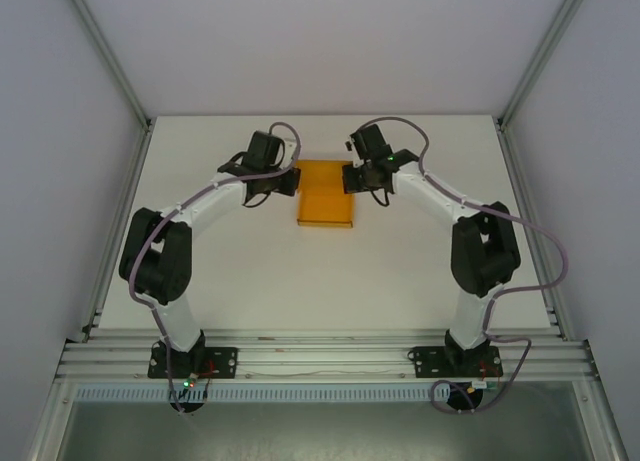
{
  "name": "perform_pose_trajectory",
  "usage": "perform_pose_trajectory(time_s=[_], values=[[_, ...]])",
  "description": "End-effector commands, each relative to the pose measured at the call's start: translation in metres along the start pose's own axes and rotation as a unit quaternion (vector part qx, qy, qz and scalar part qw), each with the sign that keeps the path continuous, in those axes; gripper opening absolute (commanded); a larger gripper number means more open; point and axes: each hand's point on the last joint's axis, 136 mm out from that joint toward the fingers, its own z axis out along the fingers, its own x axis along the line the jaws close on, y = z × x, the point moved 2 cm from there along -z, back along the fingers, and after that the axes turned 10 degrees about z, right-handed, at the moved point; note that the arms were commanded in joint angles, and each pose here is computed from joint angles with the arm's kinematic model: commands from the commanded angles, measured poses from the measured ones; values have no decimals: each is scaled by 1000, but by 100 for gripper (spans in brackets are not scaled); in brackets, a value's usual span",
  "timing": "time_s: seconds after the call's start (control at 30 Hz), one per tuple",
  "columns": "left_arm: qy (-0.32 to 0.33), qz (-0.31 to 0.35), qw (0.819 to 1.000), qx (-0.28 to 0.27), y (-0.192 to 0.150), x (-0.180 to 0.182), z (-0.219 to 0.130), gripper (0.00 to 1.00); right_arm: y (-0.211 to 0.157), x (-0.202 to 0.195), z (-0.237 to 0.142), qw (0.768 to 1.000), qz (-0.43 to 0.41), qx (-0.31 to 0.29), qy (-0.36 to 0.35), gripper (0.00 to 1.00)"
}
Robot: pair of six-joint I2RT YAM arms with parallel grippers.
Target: Assemble paper box
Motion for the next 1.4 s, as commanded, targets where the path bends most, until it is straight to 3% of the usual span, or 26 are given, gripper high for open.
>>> perform_pose_trajectory(time_s=[0.0,0.27,0.63,0.93,1.07,1.13,1.27,1.37], values=[[-17,-88,994,-64,25,-15,0,0,20,31,-1,995,65,-69,36,0],[21,-73,995,-61,31,-25,14,0,14,29,18,995,61,-79,-2,0],[31,-56,997,-46,-11,-30,31,0,-9,7,44,994,46,-91,-31,0],[64,-38,997,-16,-49,-24,25,0,-40,-15,48,993,-4,-92,-68,0],[64,-43,997,-28,-40,-25,13,23,-50,-16,45,992,-31,-97,-76,0],[59,-45,997,-35,-33,-28,5,26,-53,-17,42,990,-45,-106,-82,0],[75,-50,996,-24,-28,-25,-12,57,-60,-18,42,988,-56,-113,-94,0],[79,-48,996,-18,-26,-25,-26,73,-66,-21,44,987,-62,-111,-102,0]])
